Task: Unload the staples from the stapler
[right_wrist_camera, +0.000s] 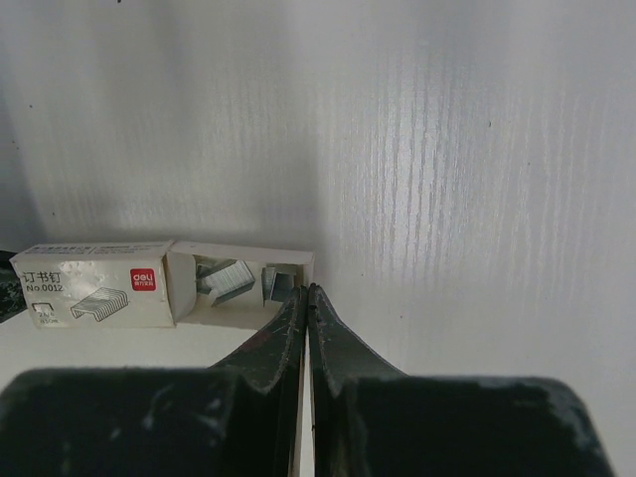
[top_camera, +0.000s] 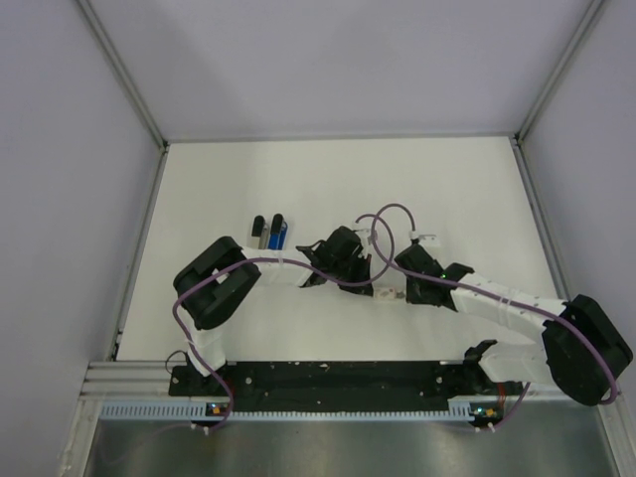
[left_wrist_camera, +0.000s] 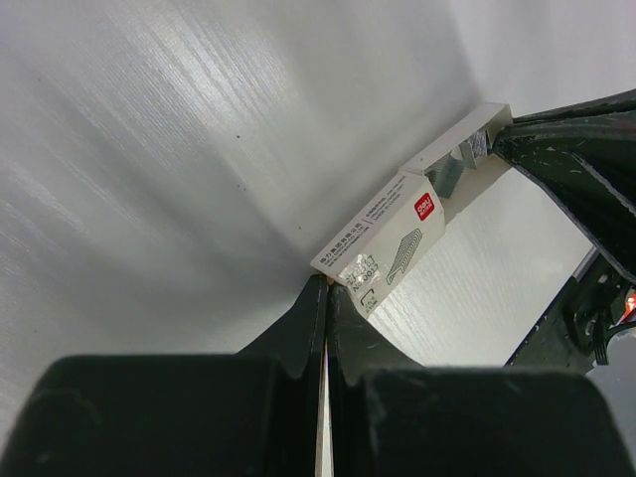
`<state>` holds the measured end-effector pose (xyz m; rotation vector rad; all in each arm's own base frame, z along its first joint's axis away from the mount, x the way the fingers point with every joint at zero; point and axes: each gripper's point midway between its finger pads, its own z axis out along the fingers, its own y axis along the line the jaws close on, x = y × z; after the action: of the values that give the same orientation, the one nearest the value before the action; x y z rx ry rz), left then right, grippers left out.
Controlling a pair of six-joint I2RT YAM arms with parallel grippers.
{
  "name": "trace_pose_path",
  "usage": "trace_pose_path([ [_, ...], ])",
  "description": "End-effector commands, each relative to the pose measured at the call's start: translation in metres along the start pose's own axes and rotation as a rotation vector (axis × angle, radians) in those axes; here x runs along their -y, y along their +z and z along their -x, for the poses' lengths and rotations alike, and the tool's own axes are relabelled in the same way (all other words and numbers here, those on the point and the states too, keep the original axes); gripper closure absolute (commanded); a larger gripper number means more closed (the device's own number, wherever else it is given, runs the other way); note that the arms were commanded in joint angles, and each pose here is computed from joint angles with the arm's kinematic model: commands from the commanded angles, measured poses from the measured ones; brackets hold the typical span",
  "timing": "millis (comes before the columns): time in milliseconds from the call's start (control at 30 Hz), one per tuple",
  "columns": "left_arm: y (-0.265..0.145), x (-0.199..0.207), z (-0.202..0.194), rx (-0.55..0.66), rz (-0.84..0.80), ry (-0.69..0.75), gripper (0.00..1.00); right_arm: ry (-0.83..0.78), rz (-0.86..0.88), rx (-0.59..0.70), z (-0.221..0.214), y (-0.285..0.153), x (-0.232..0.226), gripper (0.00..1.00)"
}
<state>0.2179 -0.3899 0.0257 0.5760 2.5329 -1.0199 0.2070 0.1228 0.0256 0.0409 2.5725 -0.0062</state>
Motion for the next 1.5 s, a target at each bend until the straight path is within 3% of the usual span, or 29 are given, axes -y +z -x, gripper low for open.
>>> trace_pose_path([
  [0, 0.004, 0.002, 0.005, 0.001, -0.002, 0.027, 1.00, -0.006, 0.047, 0.033, 0.010, -0.006, -0.016, 1.00],
  [500, 0.011, -0.003, -0.001, -0.010, -0.003, 0.021, 1.00, 0.017, 0.157, 0.041, 0.006, -0.010, -0.038, 1.00],
  [1467, -0.004, 0.009, -0.015, -0.042, -0.123, 0.239, 1.00, -0.024, 0.094, -0.007, -0.025, -0.014, -0.004, 1.00],
])
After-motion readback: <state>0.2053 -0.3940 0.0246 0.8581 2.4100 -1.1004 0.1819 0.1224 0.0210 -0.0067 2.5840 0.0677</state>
